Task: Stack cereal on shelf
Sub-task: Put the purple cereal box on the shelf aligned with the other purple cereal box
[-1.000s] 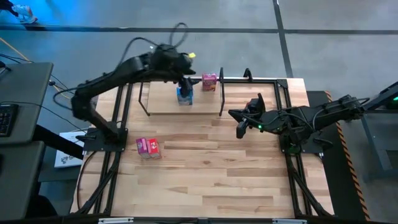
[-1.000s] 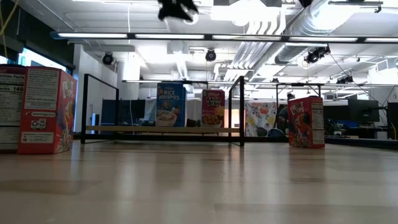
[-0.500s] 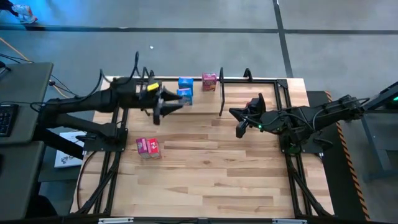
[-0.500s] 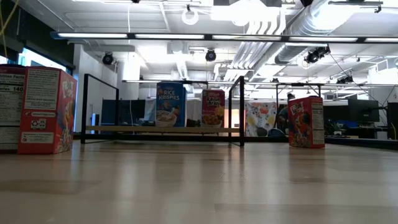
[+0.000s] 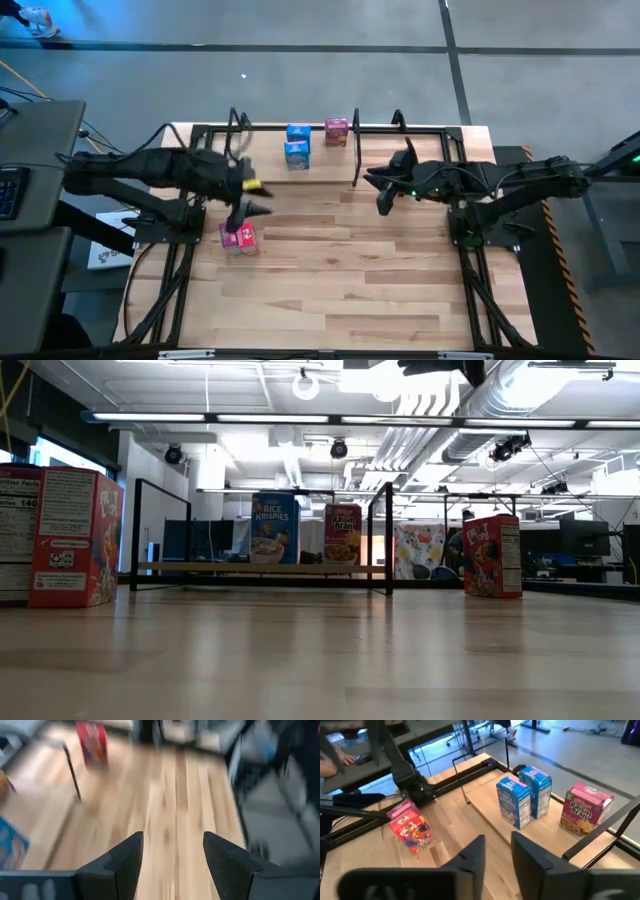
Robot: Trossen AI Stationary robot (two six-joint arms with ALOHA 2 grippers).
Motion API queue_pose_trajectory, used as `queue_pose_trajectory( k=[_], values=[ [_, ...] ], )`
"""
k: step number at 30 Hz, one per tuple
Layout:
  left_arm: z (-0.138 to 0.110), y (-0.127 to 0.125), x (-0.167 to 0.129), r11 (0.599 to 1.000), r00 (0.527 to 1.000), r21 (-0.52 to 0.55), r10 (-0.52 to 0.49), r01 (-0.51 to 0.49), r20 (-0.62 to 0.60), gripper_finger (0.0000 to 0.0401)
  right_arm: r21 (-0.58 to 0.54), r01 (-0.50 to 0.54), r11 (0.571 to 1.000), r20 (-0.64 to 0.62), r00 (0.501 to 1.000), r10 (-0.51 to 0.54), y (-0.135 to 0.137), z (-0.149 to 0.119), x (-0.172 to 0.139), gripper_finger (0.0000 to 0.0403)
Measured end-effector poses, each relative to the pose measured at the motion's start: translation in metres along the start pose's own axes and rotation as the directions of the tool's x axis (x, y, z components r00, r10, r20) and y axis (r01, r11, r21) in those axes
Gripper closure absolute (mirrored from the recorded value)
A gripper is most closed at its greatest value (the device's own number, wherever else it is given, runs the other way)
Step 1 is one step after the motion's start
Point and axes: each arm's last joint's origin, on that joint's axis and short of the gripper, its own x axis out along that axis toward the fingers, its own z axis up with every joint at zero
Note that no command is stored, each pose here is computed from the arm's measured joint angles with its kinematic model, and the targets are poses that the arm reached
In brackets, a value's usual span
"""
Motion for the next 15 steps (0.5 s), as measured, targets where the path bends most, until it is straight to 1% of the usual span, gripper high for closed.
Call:
queue_pose_trajectory(
  k=[2,4,6,9,10,13,15],
  values=[
    [-0.007,-0.008,-0.002,0.998,0.991,0.068,-0.005,0.014,-0.132,0.0204,0.009,0.002,1.0,-0.004,1.0,-0.002,-0.003,0.001,0.002,0.0291],
    [-0.016,-0.016,-0.001,0.989,0.969,0.144,-0.007,0.044,-0.246,0.0204,0.006,0.01,1.0,-0.004,1.0,-0.01,-0.005,0.002,0.003,0.0264],
    [-0.029,-0.022,0.001,0.974,0.925,0.211,0.006,0.08,-0.379,0.0203,0.013,0.02,1.0,-0.003,1.0,-0.02,-0.008,0.003,0.004,0.0242],
    [-0.046,-0.031,0.002,0.936,0.852,0.316,0.037,0.153,-0.522,0.0199,0.05,0.029,0.998,0.0,1.0,-0.029,-0.01,0.004,0.005,0.0221],
    [-0.052,-0.034,0.004,0.927,0.828,0.334,0.05,0.169,-0.559,0.0197,0.058,0.031,0.998,0.0,1.0,-0.031,-0.01,0.004,0.005,0.0217],
    [-0.07,-0.04,0.01,0.908,0.784,0.362,0.065,0.21,-0.617,0.0192,0.087,0.032,0.996,0.0,0.999,-0.032,-0.01,0.004,0.005,0.0214],
    [-0.084,-0.041,0.014,0.883,0.755,0.398,0.081,0.249,-0.651,0.0191,0.106,0.032,0.994,0.0,0.999,-0.032,-0.01,0.004,0.005,0.0213]
  ],
)
